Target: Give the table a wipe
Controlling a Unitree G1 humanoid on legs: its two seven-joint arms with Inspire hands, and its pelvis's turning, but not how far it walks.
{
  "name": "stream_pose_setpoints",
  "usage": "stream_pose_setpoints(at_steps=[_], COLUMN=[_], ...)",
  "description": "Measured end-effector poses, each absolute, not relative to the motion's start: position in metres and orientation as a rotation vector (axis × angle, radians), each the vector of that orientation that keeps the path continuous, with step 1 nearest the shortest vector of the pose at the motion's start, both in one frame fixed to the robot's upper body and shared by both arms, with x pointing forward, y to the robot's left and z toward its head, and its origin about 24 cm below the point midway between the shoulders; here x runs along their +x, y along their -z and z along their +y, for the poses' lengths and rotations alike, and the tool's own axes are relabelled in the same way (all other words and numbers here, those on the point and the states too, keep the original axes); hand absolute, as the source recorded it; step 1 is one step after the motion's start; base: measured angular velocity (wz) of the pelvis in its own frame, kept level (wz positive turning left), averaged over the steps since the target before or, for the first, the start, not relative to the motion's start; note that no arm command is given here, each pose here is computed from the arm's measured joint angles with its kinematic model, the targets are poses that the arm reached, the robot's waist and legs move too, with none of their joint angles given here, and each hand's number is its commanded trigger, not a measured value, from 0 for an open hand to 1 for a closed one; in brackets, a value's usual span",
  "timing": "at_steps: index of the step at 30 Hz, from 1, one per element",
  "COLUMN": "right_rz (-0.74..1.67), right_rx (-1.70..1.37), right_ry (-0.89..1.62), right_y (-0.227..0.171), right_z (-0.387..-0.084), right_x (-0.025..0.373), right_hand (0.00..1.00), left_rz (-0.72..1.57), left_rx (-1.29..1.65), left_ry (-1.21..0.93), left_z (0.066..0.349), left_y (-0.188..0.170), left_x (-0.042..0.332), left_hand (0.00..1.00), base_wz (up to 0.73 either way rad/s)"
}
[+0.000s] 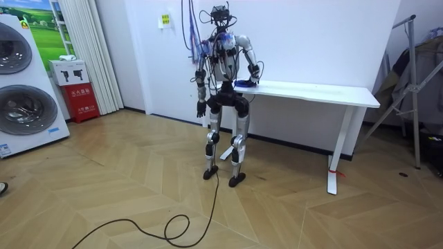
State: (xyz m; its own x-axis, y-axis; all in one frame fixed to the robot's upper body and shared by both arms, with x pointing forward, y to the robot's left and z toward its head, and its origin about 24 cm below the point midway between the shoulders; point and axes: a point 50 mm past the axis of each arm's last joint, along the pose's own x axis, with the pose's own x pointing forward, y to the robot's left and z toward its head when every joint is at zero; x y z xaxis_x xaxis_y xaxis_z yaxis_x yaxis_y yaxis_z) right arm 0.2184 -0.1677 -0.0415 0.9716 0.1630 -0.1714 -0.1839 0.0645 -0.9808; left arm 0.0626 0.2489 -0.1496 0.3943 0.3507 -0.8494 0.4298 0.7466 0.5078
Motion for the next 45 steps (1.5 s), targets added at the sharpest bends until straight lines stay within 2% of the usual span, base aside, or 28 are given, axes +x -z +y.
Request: stream_pose_setpoints(at_steps=[20, 24, 31, 33, 36, 38, 41, 45], right_rz=[0.05, 0.148, 0.326, 0.357, 0.434, 0.531, 0.666, 0.792], right_rx=[-1.499, -1.348, -0.981, -0.877, -0.802, -0.804, -0.769, -0.731], right_ry=[-0.119, -0.066, -0.03, 0.008, 0.117, 0.236, 0.396, 0.538], right_y=[0.054, 0.061, 0.056, 0.053, 0.056, 0.061, 0.068, 0.076], right_z=[-0.19, -0.191, -0.192, -0.202, -0.236, -0.279, -0.324, -0.354], right_x=[0.207, 0.204, 0.224, 0.228, 0.232, 0.218, 0.192, 0.153], right_hand=[1.0, 1.0, 1.0, 1.0, 1.0, 1.0, 1.0, 1.0], left_rz=[1.235, 1.223, 1.251, 1.264, 1.296, 1.334, 1.379, 1.403], left_rx=[0.864, 0.873, 0.817, 0.808, 0.781, 0.756, 0.753, 0.735], left_ry=[0.025, 0.022, 0.042, 0.037, -0.007, -0.066, -0.129, -0.218], left_z=[0.263, 0.259, 0.242, 0.243, 0.25, 0.259, 0.276, 0.292], left_y=[0.146, 0.147, 0.154, 0.154, 0.153, 0.151, 0.147, 0.141], left_x=[0.054, 0.054, 0.047, 0.043, 0.031, 0.019, 0.003, -0.004], left_hand=[0.0, 0.0, 0.0, 0.0, 0.0, 0.0, 0.0, 0.0], base_wz=[0.01, 0.05, -0.08, -0.03, 0.13, 0.11, 0.17, 0.25])
